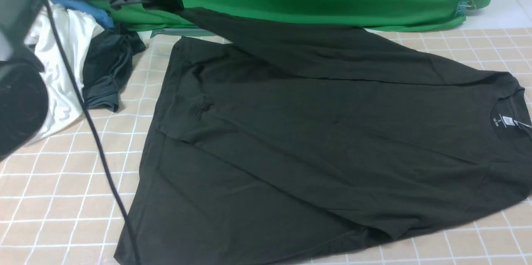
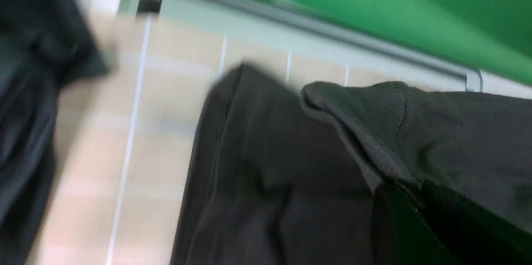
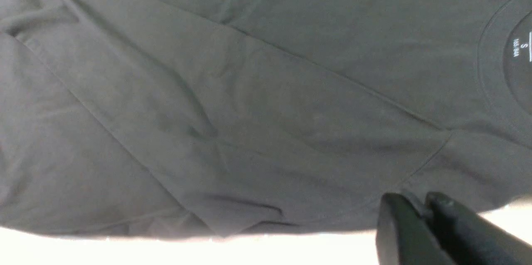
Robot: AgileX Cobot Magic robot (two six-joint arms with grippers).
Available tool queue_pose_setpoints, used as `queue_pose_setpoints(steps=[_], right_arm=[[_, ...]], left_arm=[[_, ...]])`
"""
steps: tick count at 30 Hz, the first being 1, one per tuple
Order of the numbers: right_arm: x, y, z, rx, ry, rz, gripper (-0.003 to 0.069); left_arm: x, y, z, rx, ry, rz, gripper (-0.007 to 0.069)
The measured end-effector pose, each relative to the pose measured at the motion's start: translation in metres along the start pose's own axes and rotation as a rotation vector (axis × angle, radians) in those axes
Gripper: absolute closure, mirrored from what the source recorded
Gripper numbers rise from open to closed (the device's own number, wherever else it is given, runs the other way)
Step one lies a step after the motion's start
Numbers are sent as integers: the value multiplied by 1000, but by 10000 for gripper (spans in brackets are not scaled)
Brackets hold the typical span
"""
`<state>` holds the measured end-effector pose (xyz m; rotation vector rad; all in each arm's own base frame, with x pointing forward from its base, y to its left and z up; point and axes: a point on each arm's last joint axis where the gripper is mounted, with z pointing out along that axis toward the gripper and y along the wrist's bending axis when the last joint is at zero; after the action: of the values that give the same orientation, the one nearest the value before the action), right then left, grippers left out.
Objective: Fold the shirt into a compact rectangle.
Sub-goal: 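Fold the left side of the dark shirt inward over its body with the left gripper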
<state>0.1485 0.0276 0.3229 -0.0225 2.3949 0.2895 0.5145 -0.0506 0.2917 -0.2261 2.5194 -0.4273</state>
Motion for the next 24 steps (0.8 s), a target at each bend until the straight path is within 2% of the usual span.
queue_pose_setpoints(steps=[8,11,14,20,24], right_arm=[[5,0,0,-2,52,-63,568],[8,0,0,-4,91,-94,617],[9,0,0,-5,98,-105,628],[9,0,0,-6,100,-122,628],[9,0,0,-6,100,-123,628]], left_arm=[[10,-7,-51,-37,62,-41,601],[23,-15,-81,6,81,-66,603],[39,-20,-91,11,119,-70,603],[115,-15,-74,-162,339,1,603],[137,-2,-66,-269,367,12,603]])
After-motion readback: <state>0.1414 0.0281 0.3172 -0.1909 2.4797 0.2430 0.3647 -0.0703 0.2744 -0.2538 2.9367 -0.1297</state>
